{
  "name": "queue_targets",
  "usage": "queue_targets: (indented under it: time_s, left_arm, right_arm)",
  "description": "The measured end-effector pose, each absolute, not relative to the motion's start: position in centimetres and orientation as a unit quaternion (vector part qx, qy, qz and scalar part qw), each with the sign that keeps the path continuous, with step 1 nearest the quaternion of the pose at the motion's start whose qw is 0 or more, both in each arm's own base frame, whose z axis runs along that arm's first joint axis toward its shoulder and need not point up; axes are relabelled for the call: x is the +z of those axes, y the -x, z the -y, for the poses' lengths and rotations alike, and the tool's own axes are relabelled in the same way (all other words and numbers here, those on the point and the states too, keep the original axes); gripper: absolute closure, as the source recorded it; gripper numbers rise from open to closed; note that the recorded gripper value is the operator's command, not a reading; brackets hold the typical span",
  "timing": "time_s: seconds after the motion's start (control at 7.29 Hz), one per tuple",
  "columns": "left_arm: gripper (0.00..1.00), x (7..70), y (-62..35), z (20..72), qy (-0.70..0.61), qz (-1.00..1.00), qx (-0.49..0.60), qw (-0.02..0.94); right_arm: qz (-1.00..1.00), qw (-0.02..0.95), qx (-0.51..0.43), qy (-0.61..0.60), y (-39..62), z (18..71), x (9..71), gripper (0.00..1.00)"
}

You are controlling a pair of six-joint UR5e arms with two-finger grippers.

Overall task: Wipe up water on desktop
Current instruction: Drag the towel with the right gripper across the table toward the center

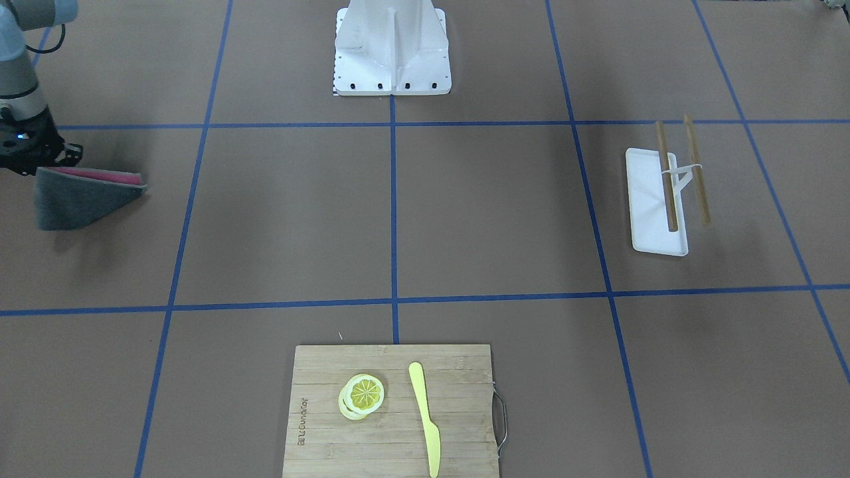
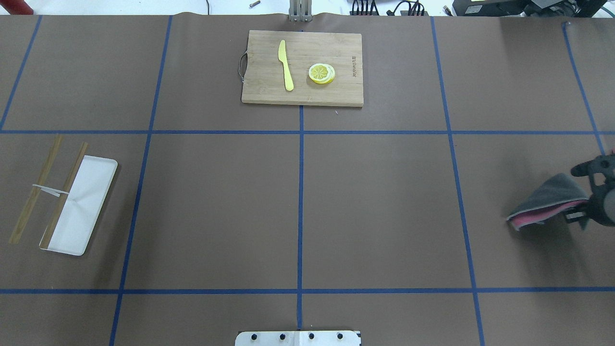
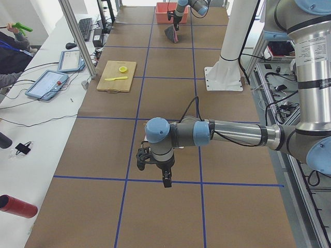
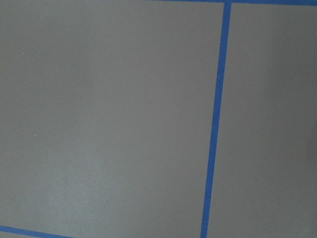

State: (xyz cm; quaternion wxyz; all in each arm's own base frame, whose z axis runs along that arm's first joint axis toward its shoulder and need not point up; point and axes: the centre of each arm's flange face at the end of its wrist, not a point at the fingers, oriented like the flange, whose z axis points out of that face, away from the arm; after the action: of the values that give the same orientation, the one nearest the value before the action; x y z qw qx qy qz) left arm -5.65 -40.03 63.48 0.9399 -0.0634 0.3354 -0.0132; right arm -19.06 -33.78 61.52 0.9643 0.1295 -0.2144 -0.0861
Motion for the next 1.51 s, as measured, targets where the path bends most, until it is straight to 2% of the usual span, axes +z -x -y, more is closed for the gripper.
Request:
queue_targets:
  time_s: [0.27, 0.69, 1.1, 1.51]
  left_arm:
    - [0.01, 63.4, 5.7, 40.0, 0.063, -0.335, -0.013, 0.940]
    - [0.01, 63.4, 5.7, 40.0, 0.063, -0.335, -0.013, 0.940]
    - [0.01, 63.4, 5.7, 40.0, 0.063, -0.336, -0.013, 0.940]
    - [0.01, 63.4, 5.7, 40.0, 0.063, -0.335, -0.014, 0.940]
  right_arm:
    - [0.205, 0.964, -0.094, -0.140, 15.5, 34.3, 65.9, 1.00]
    - [0.269, 0.949, -0.057, -0.157, 19.3, 38.0, 61.9, 1.00]
    - [0.363, 0.920, 0.001, -0.148, 30.2, 40.5, 52.7, 1.00]
    - [0.382, 0.916, 0.051, -0.115, 43.9, 37.9, 36.8, 1.00]
